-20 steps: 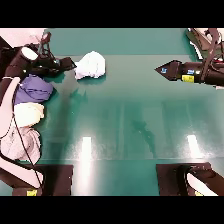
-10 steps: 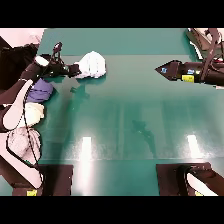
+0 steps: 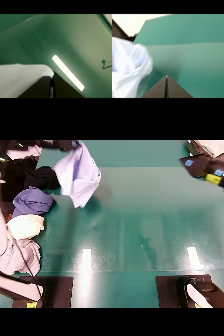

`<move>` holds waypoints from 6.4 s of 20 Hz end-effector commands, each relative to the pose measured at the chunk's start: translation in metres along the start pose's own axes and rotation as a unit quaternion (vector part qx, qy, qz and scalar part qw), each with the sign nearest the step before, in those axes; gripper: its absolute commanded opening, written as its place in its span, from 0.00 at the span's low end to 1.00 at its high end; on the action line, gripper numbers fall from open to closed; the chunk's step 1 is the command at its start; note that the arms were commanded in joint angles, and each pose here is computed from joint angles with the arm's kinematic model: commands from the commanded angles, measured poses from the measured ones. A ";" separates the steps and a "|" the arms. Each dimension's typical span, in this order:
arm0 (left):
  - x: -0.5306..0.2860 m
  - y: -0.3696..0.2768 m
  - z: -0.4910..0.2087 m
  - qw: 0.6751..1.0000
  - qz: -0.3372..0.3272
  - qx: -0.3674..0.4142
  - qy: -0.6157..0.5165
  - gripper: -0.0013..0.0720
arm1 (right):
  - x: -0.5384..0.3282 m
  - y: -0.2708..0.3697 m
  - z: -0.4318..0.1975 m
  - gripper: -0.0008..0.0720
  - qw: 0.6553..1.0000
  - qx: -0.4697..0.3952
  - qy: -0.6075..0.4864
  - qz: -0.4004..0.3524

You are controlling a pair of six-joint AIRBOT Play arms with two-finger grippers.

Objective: Fold the shirts.

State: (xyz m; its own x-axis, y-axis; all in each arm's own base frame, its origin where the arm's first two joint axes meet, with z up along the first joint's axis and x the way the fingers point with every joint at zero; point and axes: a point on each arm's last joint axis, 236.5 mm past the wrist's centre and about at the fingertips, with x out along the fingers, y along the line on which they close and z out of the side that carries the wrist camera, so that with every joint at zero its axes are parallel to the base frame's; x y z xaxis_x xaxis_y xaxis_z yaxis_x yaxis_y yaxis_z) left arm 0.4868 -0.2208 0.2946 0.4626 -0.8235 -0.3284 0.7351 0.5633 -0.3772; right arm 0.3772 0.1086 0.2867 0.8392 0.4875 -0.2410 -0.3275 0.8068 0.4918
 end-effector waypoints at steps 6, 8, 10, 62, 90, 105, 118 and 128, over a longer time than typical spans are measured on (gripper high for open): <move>-0.063 -0.222 -0.011 0.980 -0.143 0.135 0.015 0.05 | -0.047 -0.020 0.017 0.03 0.999 -0.006 -0.024 -0.045; -0.041 -0.197 -0.051 0.981 -0.109 0.133 0.085 0.05 | -0.046 -0.023 0.005 0.04 0.999 -0.002 0.001 -0.045; -0.027 -0.145 -0.085 0.981 -0.030 0.125 0.147 0.05 | -0.040 -0.026 -0.016 0.04 0.998 0.006 0.048 -0.039; -0.230 -0.246 0.041 0.969 0.116 0.187 -0.114 0.05 | -0.155 0.126 0.143 0.03 0.954 -0.258 -0.150 -0.034; -0.067 0.085 -0.198 0.921 0.271 -0.143 0.242 0.77 | 0.108 -0.130 -0.101 0.73 0.938 0.050 0.329 -0.096; 0.007 -0.089 -0.429 0.859 0.079 -0.394 0.318 0.77 | 0.009 -0.111 -0.133 0.70 0.949 0.059 0.285 -0.125; 0.047 -0.075 -0.429 0.852 0.104 -0.452 0.242 0.77 | 0.007 -0.109 -0.134 0.70 0.948 0.059 0.287 -0.124; 0.026 -0.111 -0.378 0.902 0.039 -0.310 0.296 0.05 | -0.018 -0.100 -0.174 0.70 0.917 0.076 0.374 -0.113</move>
State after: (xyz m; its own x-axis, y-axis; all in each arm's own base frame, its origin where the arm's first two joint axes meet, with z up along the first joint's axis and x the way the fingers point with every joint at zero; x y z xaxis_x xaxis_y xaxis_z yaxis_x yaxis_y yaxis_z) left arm 0.2360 -0.2854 -0.0215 0.0539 -0.7325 -0.6787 0.0587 0.6808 -0.7301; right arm 0.3418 0.0734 0.1086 0.4176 0.4361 -0.7971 -0.0739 0.8907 0.4486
